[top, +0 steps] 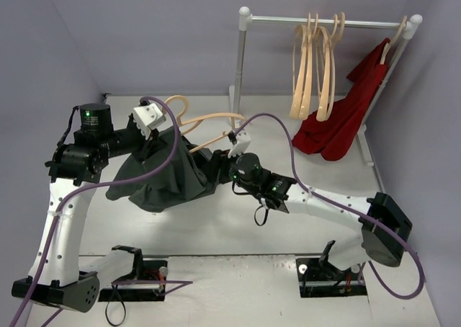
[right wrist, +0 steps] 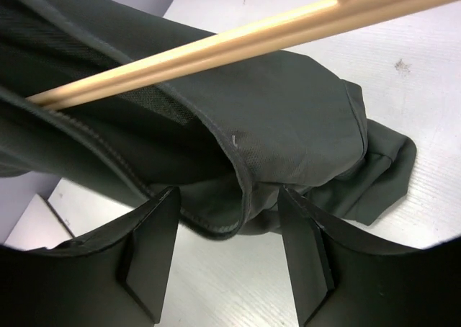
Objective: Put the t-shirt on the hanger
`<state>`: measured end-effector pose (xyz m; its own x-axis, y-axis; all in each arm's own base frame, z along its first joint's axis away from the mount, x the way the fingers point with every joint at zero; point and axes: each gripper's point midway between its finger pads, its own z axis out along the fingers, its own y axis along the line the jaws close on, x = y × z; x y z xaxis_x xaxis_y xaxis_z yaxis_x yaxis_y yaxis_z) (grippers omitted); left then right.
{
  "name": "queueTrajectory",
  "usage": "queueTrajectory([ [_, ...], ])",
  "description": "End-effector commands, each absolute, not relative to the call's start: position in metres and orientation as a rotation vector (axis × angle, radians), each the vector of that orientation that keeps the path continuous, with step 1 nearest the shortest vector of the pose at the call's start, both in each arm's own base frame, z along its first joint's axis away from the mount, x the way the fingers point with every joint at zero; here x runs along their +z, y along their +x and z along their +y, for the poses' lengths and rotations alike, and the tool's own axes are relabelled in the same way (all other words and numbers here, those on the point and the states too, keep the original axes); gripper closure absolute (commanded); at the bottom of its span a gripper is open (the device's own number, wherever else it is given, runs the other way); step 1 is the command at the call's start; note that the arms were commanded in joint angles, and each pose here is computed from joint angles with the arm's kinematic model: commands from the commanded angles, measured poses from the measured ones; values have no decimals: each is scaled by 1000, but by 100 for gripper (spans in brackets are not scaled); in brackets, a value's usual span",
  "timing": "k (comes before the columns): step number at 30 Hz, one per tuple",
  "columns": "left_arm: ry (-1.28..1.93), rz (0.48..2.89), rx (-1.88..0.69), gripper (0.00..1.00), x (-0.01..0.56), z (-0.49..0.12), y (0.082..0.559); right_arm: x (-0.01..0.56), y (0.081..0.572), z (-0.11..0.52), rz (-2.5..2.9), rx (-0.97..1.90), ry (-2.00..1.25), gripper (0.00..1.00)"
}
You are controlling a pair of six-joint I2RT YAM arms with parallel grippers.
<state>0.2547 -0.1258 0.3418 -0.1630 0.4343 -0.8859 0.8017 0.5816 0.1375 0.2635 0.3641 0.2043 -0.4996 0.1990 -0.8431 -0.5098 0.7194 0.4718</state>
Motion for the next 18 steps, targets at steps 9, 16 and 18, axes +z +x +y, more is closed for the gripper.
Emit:
queueTrajectory([
  [9,987,1681,-447,100,365,-133,254,205,293,369,1852,851,-68,72],
  [16,965,1705,-416,100,349,-127,253,193,313,318,1853,768,43,100],
  [18,965,1697,-425,100,343,-128,249,188,314,305,1868,787,41,100],
])
